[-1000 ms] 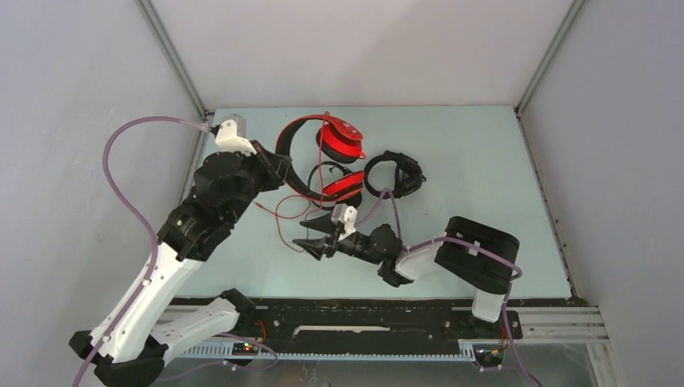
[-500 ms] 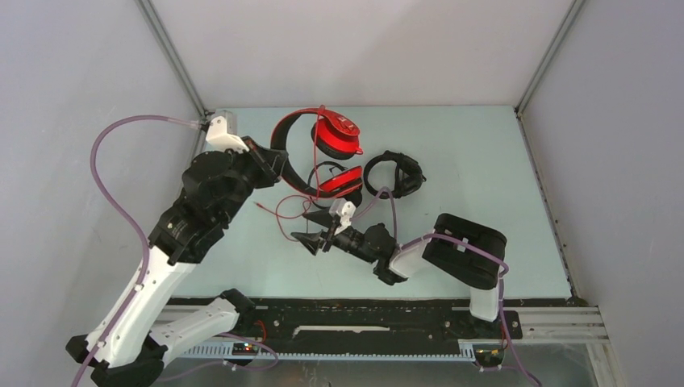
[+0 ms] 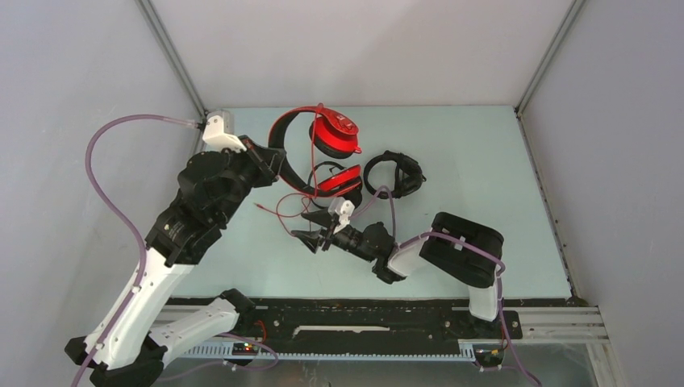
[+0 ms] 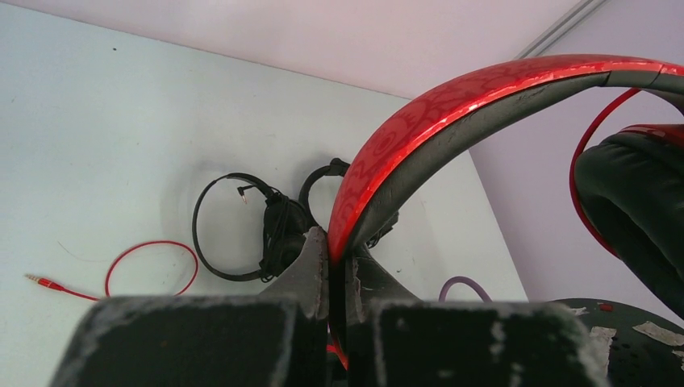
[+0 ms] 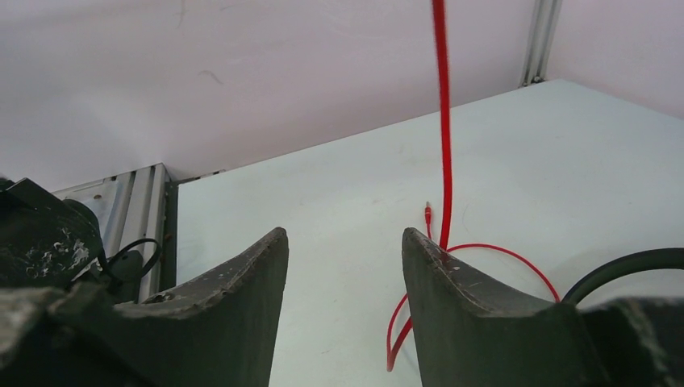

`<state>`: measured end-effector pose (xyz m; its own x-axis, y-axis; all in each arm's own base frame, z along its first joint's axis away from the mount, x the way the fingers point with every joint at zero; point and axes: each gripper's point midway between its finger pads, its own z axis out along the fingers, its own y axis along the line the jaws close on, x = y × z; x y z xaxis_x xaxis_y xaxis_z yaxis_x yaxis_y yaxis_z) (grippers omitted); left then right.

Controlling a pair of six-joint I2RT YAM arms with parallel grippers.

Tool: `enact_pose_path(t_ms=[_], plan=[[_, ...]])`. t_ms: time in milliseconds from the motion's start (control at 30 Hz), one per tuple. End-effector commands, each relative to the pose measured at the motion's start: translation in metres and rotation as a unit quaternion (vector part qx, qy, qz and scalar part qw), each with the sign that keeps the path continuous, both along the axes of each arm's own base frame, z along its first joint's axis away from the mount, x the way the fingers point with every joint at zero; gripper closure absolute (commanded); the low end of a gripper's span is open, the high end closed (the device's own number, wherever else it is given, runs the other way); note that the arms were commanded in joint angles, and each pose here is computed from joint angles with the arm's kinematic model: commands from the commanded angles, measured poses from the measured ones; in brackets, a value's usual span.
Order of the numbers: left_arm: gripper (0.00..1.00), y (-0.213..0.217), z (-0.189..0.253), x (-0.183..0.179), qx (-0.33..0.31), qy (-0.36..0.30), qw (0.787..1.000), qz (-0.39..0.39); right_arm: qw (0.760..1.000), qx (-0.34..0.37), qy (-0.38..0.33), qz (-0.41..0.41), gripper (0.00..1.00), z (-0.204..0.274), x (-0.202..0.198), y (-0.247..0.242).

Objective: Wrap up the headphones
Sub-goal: Wrap the headphones cable around the headphones.

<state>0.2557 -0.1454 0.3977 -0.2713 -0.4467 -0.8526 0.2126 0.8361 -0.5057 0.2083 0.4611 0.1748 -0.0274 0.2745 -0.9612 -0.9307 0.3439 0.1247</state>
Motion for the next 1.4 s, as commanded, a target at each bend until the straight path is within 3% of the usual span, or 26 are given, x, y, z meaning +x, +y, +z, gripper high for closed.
enact_pose_path(t_ms=[0, 167, 567, 1367], plan=[[1.00, 0.004, 0.046, 0.001, -0.033, -0.061, 0.998, 0.007, 0.999, 0.039, -0.025, 0.008, 0.44, 0.032, -0.010, -0.005], [1.00, 0.007, 0.043, 0.002, -0.025, -0.061, 0.998, 0.015, 0.998, 0.047, -0.028, 0.009, 0.42, 0.045, -0.019, -0.017], [1.00, 0.003, 0.046, -0.001, -0.034, -0.061, 0.998, 0.002, 0.997, 0.044, -0.049, -0.050, 0.33, 0.050, 0.003, -0.027], [1.00, -0.013, 0.059, -0.017, -0.081, -0.057, 0.994, -0.051, 0.999, 0.041, 0.013, 0.018, 0.37, 0.011, -0.001, 0.018]])
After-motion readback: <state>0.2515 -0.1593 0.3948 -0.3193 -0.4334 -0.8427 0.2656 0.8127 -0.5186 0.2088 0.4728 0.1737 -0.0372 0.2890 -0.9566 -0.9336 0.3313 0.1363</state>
